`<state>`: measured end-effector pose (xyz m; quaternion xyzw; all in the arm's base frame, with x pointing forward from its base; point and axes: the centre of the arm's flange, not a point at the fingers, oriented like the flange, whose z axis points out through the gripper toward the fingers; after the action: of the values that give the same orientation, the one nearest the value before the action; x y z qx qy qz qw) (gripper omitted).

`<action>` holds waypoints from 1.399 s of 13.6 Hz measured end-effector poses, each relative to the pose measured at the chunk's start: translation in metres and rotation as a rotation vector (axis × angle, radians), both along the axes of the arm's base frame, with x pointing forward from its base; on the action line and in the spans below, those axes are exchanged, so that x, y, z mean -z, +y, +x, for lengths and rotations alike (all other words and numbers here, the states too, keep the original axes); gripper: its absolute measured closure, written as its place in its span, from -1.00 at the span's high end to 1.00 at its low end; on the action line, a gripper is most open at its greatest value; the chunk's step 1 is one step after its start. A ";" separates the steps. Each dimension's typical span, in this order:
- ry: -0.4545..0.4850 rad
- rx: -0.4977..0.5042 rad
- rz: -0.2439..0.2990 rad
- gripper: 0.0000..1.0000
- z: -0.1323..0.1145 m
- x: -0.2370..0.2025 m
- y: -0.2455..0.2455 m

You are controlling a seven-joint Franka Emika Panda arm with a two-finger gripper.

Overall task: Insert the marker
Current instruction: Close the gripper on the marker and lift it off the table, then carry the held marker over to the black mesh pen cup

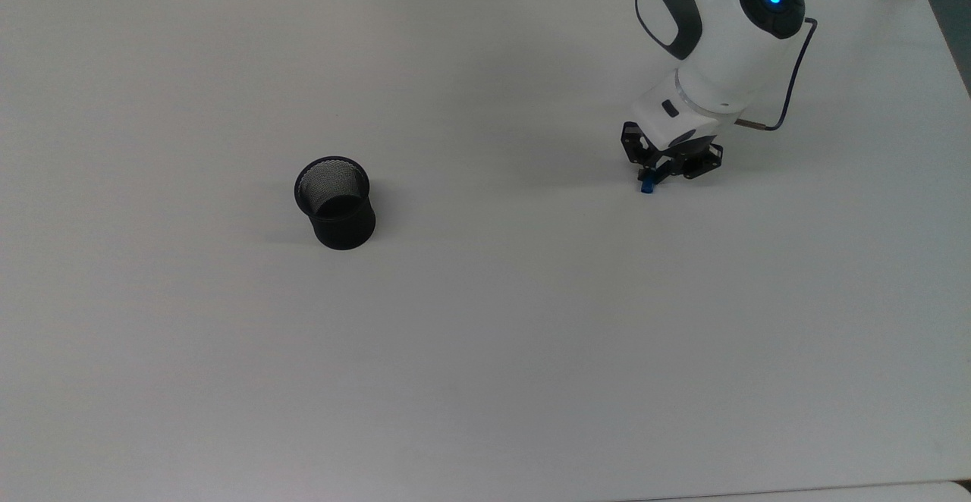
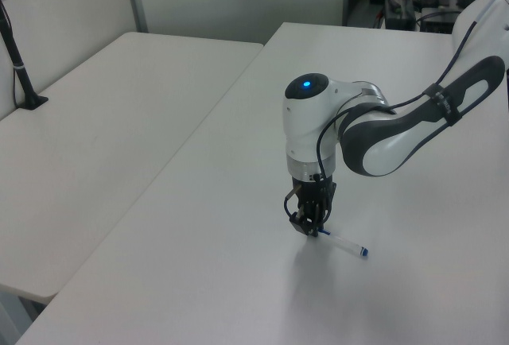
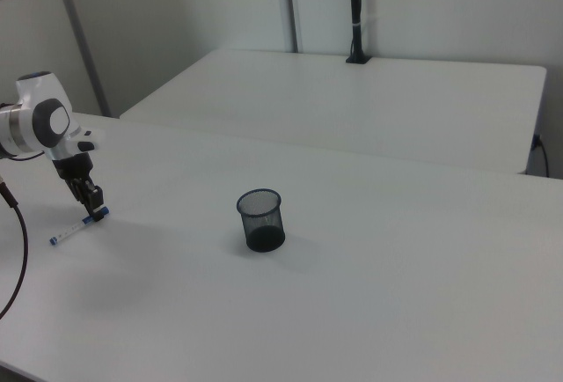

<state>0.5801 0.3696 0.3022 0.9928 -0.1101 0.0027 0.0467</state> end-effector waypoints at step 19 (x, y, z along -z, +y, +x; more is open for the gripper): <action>-0.175 0.063 0.019 -0.61 0.072 -0.121 -0.138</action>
<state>0.6521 0.2320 0.4233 0.9852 -0.1451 0.0868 0.0275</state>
